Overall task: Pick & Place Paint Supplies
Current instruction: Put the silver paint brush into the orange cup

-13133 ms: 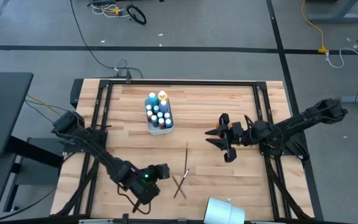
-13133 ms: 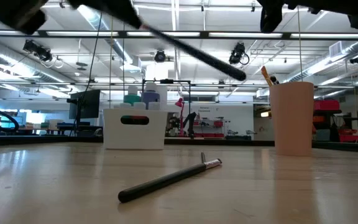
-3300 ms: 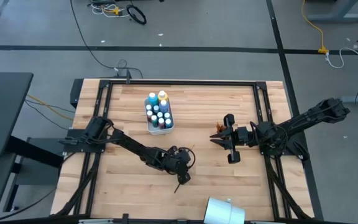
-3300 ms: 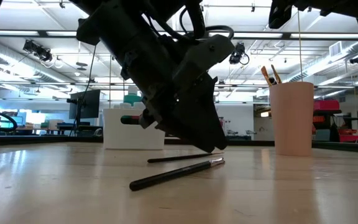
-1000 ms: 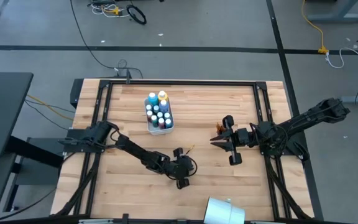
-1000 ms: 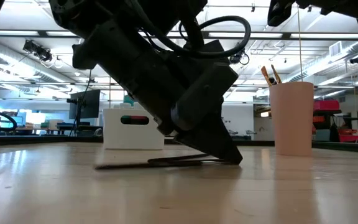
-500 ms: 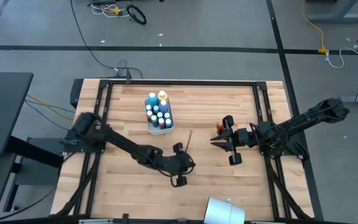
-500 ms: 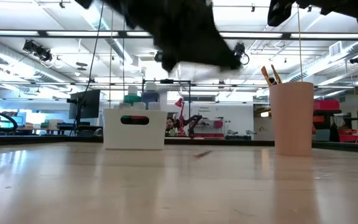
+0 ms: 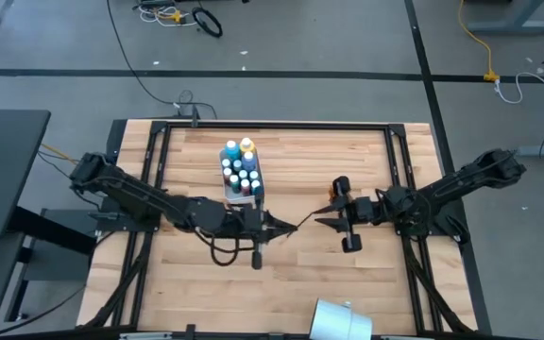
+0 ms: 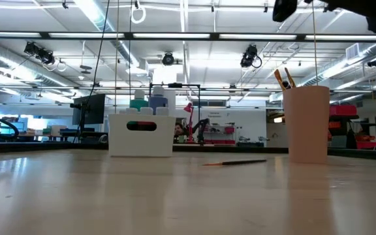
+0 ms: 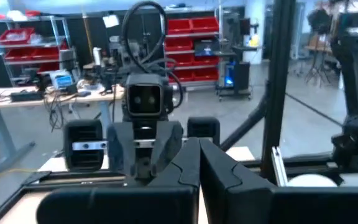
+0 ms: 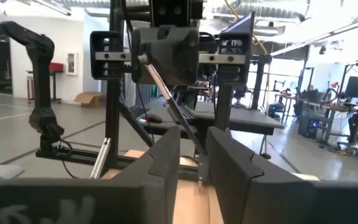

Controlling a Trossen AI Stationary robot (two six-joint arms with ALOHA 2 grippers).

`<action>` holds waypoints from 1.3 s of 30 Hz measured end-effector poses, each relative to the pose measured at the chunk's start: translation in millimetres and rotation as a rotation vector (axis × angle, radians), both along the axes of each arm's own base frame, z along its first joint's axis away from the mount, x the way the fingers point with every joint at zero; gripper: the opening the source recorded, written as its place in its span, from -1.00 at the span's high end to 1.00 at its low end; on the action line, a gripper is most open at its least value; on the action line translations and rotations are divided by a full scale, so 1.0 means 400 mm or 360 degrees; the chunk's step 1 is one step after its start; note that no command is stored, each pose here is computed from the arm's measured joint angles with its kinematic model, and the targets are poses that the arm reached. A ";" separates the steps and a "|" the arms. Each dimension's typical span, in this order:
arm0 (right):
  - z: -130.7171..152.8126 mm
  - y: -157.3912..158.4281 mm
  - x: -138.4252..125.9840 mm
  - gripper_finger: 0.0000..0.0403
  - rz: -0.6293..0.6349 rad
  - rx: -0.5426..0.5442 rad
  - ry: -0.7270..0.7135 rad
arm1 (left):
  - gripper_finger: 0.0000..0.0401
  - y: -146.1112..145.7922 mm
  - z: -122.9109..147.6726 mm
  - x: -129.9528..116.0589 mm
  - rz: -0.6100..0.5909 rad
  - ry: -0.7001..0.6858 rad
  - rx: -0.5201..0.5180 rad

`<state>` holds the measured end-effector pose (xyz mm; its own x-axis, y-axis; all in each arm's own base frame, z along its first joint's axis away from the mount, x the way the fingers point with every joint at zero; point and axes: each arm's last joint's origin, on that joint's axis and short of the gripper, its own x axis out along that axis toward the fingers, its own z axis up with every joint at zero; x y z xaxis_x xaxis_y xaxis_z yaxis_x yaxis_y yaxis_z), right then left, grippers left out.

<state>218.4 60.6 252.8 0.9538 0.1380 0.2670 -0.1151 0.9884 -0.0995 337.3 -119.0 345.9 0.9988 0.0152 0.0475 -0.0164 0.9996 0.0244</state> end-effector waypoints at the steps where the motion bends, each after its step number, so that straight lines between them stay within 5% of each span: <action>1: 0.003 0.003 0.011 0.57 0.0000 -0.0001 0.0001 | 0.99 0.000 0.003 -0.003 -0.0010 -0.0005 0.0018; 16: 0.048 0.055 0.198 0.11 -0.0083 -0.0022 0.0015 | 0.99 -0.005 0.013 -0.002 -0.0105 -0.0086 -0.0002; 31: 0.046 0.061 0.203 0.10 -0.0033 -0.0112 -0.0030 | 0.99 0.002 0.017 -0.002 0.0005 -0.0108 0.0022; 39: 0.053 0.060 0.201 0.27 -0.0035 -0.0098 -0.0075 | 0.99 0.006 0.014 -0.001 0.0044 -0.0096 0.0023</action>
